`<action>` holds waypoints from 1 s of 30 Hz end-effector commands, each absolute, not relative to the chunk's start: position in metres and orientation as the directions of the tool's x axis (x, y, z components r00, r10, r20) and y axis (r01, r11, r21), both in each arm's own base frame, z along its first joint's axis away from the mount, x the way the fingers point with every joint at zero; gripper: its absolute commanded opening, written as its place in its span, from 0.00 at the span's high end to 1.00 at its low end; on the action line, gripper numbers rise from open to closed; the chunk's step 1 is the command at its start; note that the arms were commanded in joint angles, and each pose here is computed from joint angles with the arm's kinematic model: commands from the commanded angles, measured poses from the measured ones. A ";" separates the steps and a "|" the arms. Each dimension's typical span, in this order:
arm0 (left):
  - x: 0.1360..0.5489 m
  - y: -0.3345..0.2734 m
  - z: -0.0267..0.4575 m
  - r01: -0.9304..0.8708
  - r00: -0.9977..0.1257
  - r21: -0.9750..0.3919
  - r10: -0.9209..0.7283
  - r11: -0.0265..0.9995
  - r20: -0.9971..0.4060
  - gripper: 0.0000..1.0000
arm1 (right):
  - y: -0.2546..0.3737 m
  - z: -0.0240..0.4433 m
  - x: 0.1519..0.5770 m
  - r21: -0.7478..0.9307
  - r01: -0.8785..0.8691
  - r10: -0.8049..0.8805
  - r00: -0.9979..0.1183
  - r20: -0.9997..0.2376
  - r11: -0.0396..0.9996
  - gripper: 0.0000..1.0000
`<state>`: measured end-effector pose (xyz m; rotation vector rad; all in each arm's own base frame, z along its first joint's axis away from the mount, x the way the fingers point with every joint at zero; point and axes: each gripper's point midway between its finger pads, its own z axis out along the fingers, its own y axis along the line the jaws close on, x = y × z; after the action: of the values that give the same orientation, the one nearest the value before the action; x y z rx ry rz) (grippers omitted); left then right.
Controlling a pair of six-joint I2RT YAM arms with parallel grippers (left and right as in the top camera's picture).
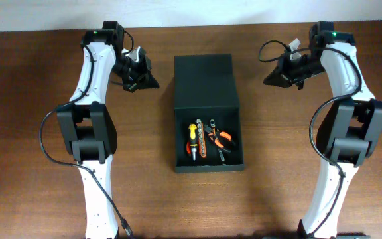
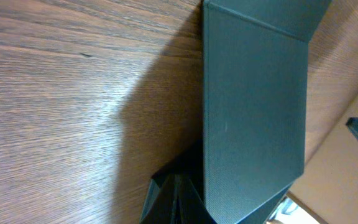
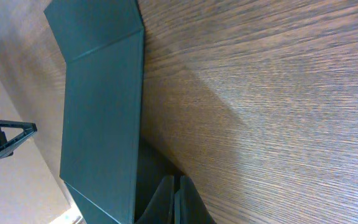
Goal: Pack container
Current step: 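Move both grippers to the raised lid's left and right edges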
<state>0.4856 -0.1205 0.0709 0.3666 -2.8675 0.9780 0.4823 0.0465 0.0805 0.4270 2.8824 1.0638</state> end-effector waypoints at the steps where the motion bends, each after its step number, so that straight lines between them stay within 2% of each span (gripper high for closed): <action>1: 0.479 -0.130 0.055 -0.274 -0.960 -0.629 -0.166 0.727 0.227 0.98 | 0.059 0.081 0.481 0.660 0.218 0.240 -0.969 0.058 0.719 0.96; 6: 0.473 -0.136 0.039 -0.307 -0.947 -0.642 -0.155 0.703 0.283 0.98 | 0.063 0.081 0.480 0.660 0.214 0.233 -0.971 0.061 0.720 0.96; 14: 0.472 -0.141 0.037 -0.281 -0.954 -0.647 -0.131 0.709 0.271 0.98 | 0.067 0.076 0.476 0.666 0.234 0.230 -0.968 0.095 0.708 0.96; 23: 0.472 -0.141 0.037 -0.280 -0.954 -0.647 -0.130 0.709 0.271 0.98 | 0.081 0.057 0.472 0.717 0.266 0.205 -0.963 0.173 0.645 0.96; 30: 0.471 -0.144 0.031 -0.285 -0.951 -0.645 -0.126 0.709 0.282 0.98 | 0.105 0.046 0.467 0.712 0.248 0.156 -0.969 0.193 0.657 0.96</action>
<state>0.4731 -0.1392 0.0386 0.3568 -2.7218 1.0505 0.4711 0.0837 0.0481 0.4262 2.9540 1.2436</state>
